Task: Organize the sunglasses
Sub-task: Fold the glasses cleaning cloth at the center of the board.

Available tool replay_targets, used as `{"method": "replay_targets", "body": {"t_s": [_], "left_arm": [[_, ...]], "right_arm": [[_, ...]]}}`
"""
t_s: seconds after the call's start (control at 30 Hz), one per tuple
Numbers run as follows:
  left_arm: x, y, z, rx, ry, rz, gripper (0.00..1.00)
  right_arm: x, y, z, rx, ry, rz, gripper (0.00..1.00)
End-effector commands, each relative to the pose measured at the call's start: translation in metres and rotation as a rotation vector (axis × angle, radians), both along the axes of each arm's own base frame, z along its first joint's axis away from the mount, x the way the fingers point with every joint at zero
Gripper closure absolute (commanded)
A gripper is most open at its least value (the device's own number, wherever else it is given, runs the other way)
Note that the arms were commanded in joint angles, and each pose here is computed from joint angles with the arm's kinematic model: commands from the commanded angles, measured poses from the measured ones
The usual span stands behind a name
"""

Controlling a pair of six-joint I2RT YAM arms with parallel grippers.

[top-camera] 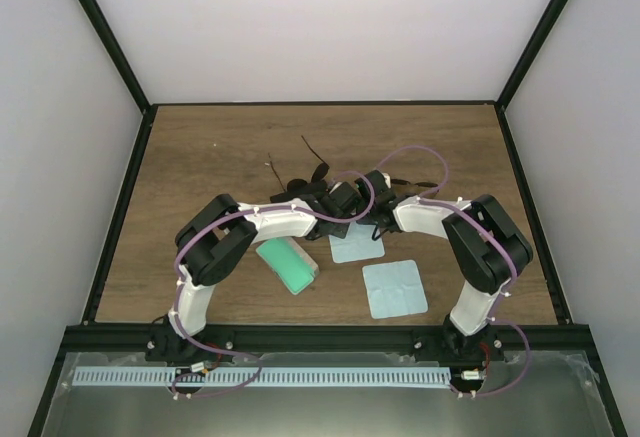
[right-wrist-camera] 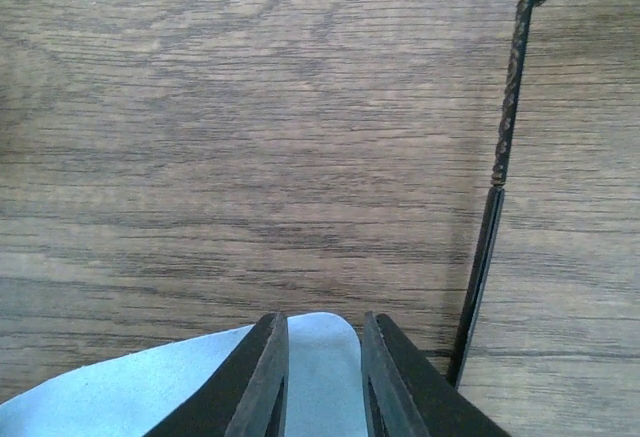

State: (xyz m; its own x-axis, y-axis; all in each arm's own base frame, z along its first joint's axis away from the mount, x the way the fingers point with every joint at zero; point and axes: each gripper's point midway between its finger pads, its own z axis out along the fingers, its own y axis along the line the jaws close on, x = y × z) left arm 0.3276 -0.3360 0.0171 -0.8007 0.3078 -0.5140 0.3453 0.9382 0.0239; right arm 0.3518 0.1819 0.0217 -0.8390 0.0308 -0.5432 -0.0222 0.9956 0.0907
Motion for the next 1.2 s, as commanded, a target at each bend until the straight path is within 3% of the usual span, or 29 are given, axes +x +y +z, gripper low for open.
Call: {"method": "replay_targets", "body": {"t_s": [0.0, 0.27, 0.73, 1.17], "left_arm": [[-0.002, -0.003, -0.012, 0.016, 0.025, -0.015, 0.96], [-0.001, -0.002, -0.014, 0.026, 0.027, -0.013, 0.95], [0.003, 0.000, 0.003, 0.001, -0.019, 0.001, 0.96], [-0.001, 0.003, 0.025, -0.032, -0.042, 0.009, 0.96]], "right_arm": [[-0.011, 0.010, -0.009, -0.042, 0.027, 0.038, 0.81], [-0.013, 0.011, -0.005, -0.037, 0.021, 0.044, 0.99], [-0.013, 0.002, 0.038, 0.017, -0.102, 0.000, 0.99], [-0.021, -0.001, 0.039, 0.012, -0.077, 0.008, 0.99]]}}
